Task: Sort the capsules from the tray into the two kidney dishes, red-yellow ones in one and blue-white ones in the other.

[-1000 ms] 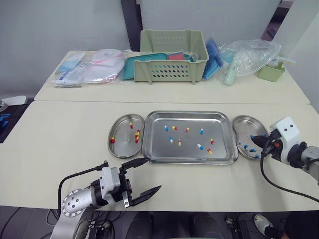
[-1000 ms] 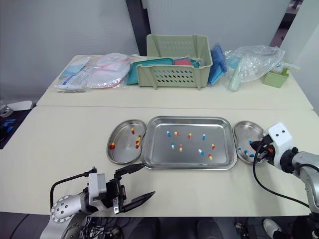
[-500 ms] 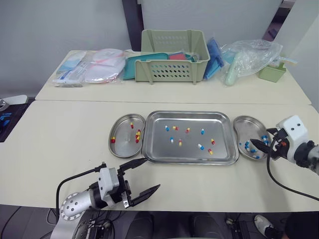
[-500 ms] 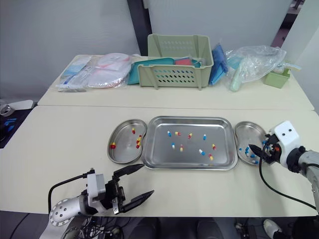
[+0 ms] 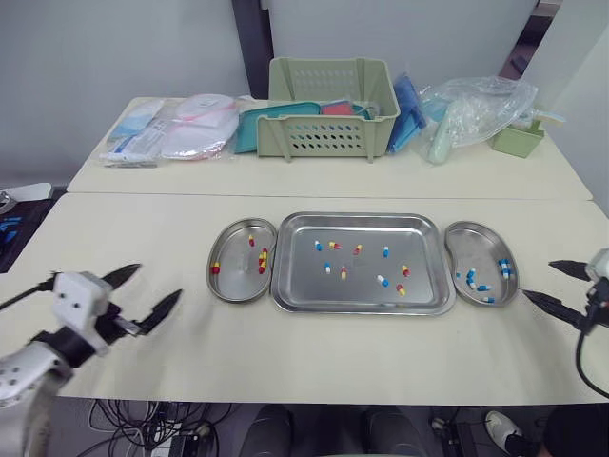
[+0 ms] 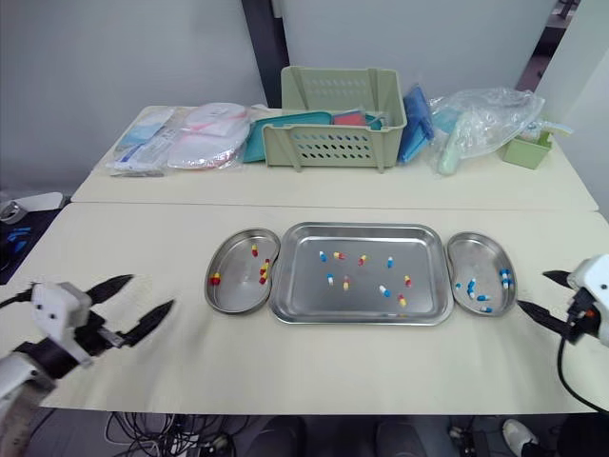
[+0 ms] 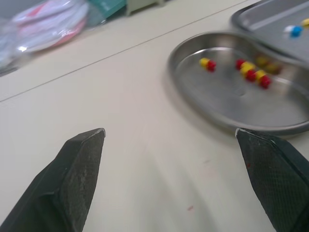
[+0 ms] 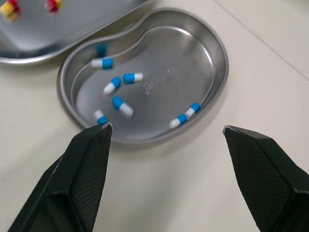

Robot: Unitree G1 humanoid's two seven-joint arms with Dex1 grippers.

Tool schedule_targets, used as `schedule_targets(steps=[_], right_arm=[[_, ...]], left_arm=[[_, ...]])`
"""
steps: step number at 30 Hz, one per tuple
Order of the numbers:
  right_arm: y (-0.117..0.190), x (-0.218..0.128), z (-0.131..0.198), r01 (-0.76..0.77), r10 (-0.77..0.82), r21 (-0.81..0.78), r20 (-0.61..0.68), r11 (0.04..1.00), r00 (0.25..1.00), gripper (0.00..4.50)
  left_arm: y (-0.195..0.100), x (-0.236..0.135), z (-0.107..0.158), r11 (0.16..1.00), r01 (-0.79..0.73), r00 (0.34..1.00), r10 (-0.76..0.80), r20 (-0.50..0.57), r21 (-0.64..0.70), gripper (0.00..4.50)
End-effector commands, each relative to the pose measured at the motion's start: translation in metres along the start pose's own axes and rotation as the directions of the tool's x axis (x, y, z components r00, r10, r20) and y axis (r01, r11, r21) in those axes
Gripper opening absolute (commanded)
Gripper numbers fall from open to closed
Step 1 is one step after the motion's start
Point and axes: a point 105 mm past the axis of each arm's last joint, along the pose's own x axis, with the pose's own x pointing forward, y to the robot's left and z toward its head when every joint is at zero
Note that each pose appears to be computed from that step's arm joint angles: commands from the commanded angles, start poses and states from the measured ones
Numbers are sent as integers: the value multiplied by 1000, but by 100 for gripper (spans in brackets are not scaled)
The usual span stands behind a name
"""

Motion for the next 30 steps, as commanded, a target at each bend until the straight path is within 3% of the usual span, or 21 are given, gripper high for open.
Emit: schedule_targets(steps=[1,4,11,21,25,30], right_arm=[[-10,-27,-6,-28,26,-44,-43,999,999,388],[-7,-43,-30,-92,89,-15,-150,996,985,446],[-4,-42,-33,-103,103,8,-139,995,985,449],[-3,-40,-35,-93,95,20,-136,995,986,449],[-2,-40,-38,-89,92,27,-138,996,986,449],[9,-42,-44,-112,122,70,-156,991,980,449]], left_arm=[[28,-26,-10,1000,-28,998,27,-65,-5,450],[38,-42,-29,1000,-6,987,9,-162,16,450],[43,-52,-42,1000,-6,980,9,-197,15,450],[32,-48,-28,999,27,984,-22,-174,25,450],[10,-41,-21,991,126,982,-120,-145,34,450],[-58,-19,0,943,333,943,-333,-23,6,450]])
